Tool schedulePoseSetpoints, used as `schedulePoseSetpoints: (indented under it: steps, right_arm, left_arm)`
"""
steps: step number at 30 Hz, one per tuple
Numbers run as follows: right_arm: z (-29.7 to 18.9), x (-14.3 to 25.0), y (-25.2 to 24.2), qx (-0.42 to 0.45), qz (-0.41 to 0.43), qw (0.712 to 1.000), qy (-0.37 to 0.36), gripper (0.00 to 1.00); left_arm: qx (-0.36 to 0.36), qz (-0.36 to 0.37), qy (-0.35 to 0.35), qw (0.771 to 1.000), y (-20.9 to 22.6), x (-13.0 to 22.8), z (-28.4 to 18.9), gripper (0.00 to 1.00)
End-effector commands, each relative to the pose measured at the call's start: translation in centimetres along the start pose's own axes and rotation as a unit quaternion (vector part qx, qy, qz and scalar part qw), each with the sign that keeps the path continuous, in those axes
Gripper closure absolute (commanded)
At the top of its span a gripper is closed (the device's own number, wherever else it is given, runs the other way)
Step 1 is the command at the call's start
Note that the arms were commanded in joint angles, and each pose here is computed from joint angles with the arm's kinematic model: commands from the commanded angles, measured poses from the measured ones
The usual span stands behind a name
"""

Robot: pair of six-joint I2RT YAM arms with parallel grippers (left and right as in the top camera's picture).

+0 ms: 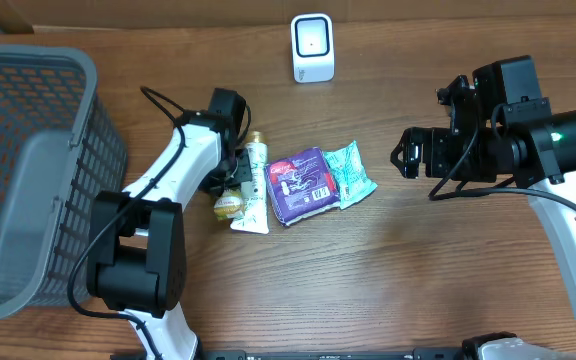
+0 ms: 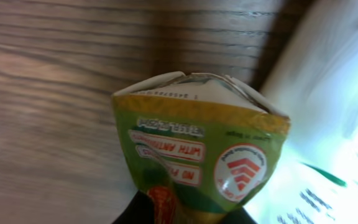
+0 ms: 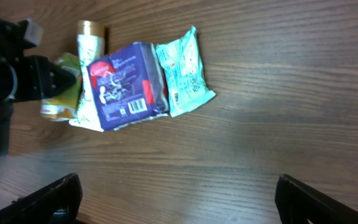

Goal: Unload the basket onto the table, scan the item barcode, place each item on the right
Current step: 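Place the green pouch left of the white tube and release, then lower right gripper onto the green wet-wipe pack and grasp it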

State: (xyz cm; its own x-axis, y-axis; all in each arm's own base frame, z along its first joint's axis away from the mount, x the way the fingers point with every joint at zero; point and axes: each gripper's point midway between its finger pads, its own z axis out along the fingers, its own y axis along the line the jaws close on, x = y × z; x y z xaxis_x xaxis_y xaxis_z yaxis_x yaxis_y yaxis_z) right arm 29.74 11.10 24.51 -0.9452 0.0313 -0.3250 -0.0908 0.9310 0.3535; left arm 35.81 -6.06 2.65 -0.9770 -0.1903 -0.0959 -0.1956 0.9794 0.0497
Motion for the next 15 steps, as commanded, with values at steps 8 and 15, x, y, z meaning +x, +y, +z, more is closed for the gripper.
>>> schedulePoseSetpoints:
  steps: [8,15]
  right_arm:
    - [1.7,-1.1,-0.3,0.006,0.002,1.000,0.011,0.00]
    - [5.6,-1.8,-1.5,0.018,0.003,0.999,0.051,0.00]
  left_arm:
    - [0.075,0.045,-0.057,0.995,-2.8,-3.6,-6.7,0.00]
    - [0.124,0.056,-0.204,0.970,-3.3,-7.7,-21.5,0.00]
